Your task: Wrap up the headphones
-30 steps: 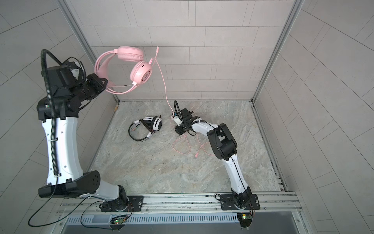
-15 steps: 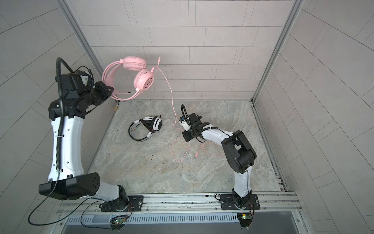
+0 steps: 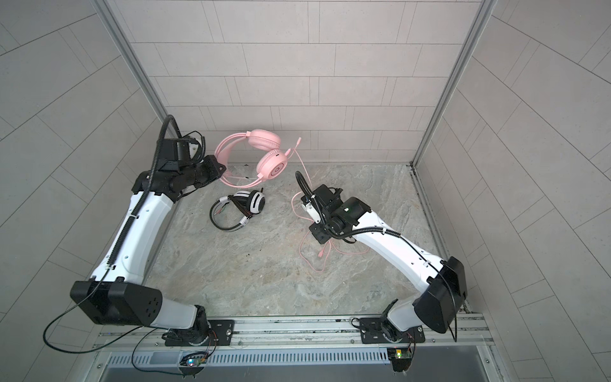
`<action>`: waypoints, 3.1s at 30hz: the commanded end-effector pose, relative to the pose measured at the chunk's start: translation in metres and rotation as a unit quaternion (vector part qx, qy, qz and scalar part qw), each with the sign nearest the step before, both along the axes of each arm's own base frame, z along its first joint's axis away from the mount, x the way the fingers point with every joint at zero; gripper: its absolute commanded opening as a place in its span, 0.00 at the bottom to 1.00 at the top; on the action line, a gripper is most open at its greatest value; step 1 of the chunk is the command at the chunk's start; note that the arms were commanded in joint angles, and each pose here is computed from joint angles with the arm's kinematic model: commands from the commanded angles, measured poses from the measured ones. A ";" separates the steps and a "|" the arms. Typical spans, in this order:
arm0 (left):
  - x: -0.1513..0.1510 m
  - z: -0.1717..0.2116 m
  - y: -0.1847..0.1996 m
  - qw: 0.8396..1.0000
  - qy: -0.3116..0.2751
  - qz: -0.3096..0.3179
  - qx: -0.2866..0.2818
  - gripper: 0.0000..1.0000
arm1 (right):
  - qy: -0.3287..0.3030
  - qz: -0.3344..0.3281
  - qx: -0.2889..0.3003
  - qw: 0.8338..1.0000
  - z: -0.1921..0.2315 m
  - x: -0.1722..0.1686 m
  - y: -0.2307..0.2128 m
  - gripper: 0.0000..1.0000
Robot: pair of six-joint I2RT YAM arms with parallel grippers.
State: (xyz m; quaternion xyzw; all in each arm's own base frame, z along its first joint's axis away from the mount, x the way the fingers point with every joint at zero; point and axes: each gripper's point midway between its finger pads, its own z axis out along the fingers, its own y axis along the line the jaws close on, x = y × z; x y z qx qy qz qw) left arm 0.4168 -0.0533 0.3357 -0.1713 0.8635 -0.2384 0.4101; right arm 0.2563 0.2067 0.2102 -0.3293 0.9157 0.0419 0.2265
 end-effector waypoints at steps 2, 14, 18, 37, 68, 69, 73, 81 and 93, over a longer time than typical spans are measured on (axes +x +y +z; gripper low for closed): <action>0.001 0.048 0.017 0.995 -0.097 0.035 0.009 0.00 | 0.034 -0.020 -0.079 0.996 -0.006 -0.038 -0.041 0.00; -0.005 0.073 0.097 0.976 -0.144 0.135 -0.093 0.00 | 0.052 -0.064 -0.124 0.989 -0.045 -0.044 -0.076 0.00; -0.009 0.070 0.094 0.977 -0.144 0.126 -0.092 0.00 | 0.031 -0.076 -0.107 0.991 -0.024 -0.033 -0.072 0.00; -0.012 0.011 -0.035 0.995 -0.067 -0.031 0.066 0.00 | -0.053 0.125 -0.152 0.979 0.077 -0.064 0.016 0.00; -0.058 -0.051 -0.175 0.944 0.010 -0.321 0.072 0.00 | -0.106 0.199 0.046 0.973 0.168 -0.042 0.103 0.00; -0.062 -0.053 -0.176 0.942 0.013 -0.328 0.070 0.00 | -0.110 0.188 0.059 0.974 0.172 -0.036 0.100 0.00; -0.076 -0.054 -0.177 0.934 0.011 -0.351 0.064 0.00 | -0.109 0.147 0.119 0.976 0.183 -0.011 0.090 0.00; -0.102 -0.058 -0.181 0.911 -0.006 -0.407 0.060 0.00 | -0.098 0.080 0.193 0.973 0.190 0.031 0.060 0.00; -0.095 -0.056 -0.152 0.926 -0.030 -0.364 0.094 0.00 | -0.063 -0.002 0.286 0.956 0.181 0.049 0.009 0.00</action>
